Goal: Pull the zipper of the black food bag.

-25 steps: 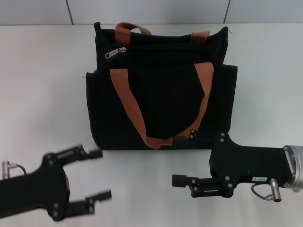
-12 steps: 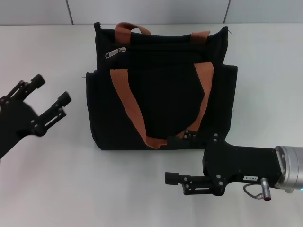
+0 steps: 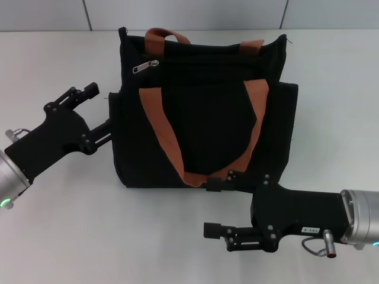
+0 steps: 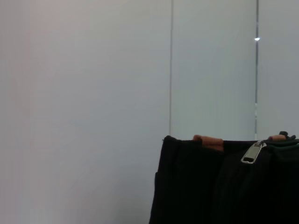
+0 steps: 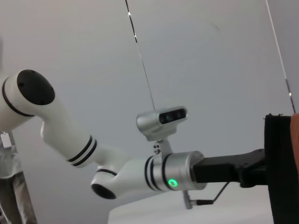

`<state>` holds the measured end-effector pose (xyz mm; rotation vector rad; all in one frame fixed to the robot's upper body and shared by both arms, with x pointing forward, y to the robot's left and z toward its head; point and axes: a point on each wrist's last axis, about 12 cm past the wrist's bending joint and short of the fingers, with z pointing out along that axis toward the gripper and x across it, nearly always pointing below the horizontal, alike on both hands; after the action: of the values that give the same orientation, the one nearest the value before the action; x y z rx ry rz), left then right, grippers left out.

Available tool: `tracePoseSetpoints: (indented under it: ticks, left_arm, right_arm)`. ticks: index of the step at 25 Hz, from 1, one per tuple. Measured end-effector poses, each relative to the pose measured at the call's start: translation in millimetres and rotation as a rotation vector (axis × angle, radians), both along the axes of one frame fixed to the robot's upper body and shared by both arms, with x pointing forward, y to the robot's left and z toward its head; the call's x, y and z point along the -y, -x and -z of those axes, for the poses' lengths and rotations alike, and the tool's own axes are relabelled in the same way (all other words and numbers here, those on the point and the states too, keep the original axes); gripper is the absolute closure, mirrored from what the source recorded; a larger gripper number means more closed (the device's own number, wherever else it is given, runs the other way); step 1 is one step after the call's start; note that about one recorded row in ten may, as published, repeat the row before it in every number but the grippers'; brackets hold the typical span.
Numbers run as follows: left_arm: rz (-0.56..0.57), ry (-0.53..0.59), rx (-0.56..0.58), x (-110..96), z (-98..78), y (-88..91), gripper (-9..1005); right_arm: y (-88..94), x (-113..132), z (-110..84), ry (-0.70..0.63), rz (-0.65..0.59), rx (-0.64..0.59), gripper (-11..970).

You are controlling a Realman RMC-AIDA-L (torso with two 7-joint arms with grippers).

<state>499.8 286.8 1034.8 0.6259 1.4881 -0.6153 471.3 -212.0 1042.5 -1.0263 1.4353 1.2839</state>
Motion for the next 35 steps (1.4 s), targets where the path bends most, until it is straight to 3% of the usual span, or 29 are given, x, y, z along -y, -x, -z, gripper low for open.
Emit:
tracePoseSetpoints:
  ticks: [9,17,27,35]
  left_arm:
    - [0.062,-0.018,0.027,11.5,-7.6,-12.8,214]
    - [0.029,0.015,0.097,13.3,-17.7,-21.5,214]
    - [-0.022,0.086,0.148,8.8,-22.3,-15.8,214]
    - [-0.039,0.058,0.113,12.4,-14.1,-15.7,213]
  right_arm:
    - [6.1,1.3,3.4,-0.014,0.013,-0.027,172]
    - [6.1,1.0,2.4,-0.024,0.013,-0.027,171]
    - [1.4,1.0,-1.3,-0.050,0.042,-0.014,172]
    - [1.4,0.0,-4.1,-0.066,0.027,-0.009,171]
